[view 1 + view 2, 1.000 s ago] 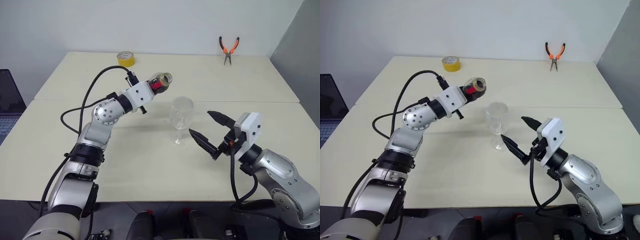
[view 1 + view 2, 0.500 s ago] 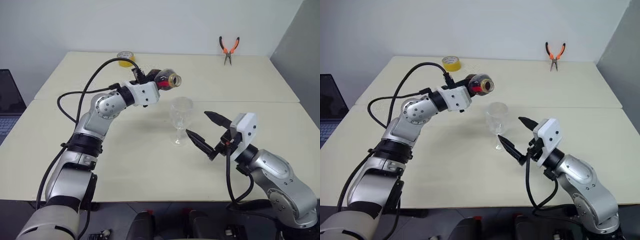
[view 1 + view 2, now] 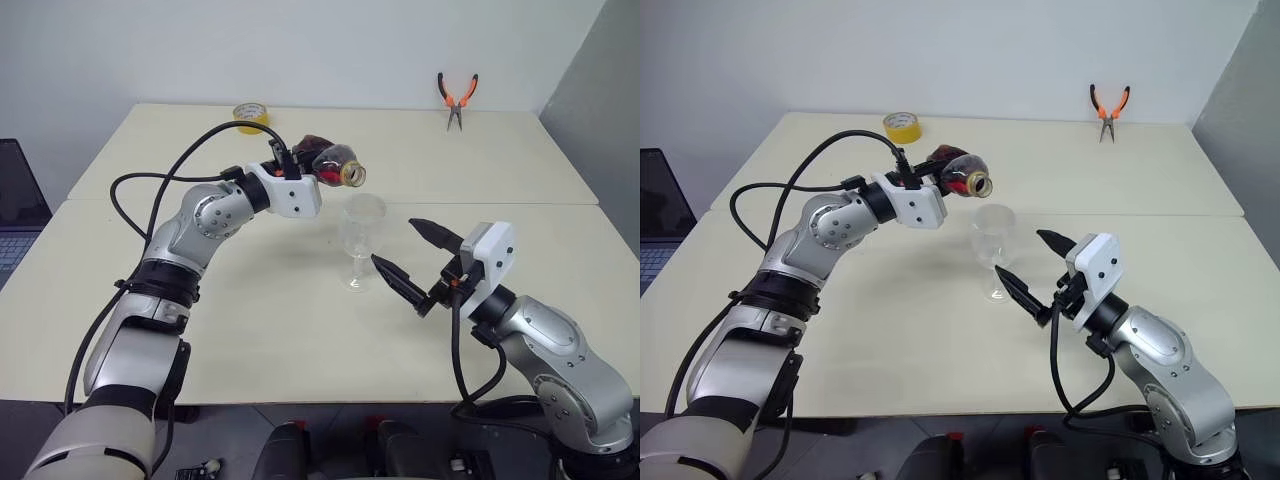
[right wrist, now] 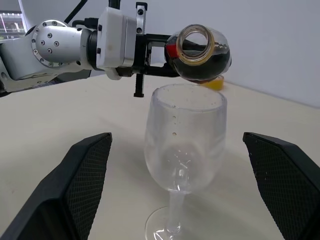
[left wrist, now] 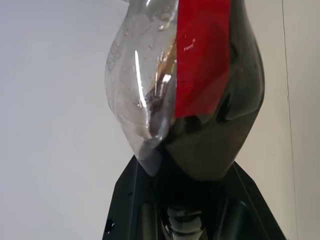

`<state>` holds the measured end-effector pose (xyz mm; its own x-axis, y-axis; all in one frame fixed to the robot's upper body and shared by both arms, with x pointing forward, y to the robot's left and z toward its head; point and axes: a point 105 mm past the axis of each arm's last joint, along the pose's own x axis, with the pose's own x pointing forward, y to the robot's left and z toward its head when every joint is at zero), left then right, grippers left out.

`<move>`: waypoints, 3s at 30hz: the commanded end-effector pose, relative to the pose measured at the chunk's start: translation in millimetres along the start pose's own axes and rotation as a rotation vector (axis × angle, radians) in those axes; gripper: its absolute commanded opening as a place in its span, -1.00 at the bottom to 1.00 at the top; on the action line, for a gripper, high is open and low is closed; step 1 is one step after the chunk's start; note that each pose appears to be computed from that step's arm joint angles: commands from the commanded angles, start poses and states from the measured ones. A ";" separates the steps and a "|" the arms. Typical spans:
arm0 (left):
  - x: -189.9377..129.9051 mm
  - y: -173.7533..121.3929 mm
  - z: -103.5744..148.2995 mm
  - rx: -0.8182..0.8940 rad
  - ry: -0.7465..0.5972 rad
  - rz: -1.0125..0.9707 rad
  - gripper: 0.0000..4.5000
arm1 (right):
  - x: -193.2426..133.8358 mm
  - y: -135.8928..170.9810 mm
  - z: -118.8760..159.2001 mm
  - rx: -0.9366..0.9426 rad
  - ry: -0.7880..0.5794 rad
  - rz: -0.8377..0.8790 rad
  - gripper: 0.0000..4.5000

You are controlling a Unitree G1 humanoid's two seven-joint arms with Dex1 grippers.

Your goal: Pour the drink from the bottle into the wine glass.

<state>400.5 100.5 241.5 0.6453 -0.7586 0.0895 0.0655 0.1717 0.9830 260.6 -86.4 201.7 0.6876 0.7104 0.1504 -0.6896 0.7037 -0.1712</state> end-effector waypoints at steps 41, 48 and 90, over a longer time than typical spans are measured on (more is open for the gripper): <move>2.4 29.1 7.1 0.270 -0.078 0.081 -0.73 | 0.5 5.7 5.6 -0.028 -0.017 0.031 1.00; 4.0 29.1 7.1 0.275 -0.082 0.083 -0.73 | 0.2 6.0 4.8 -0.024 -0.017 0.026 1.00; 8.8 37.8 14.9 0.329 -0.111 0.091 -0.75 | 1.8 8.9 3.1 -0.012 -0.023 0.028 1.00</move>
<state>402.8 96.2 255.6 0.5882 -0.8011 0.1108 -0.1708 0.0108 0.9852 258.7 -79.7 195.0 0.6750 0.7265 0.1287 -0.7078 0.6868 -0.1652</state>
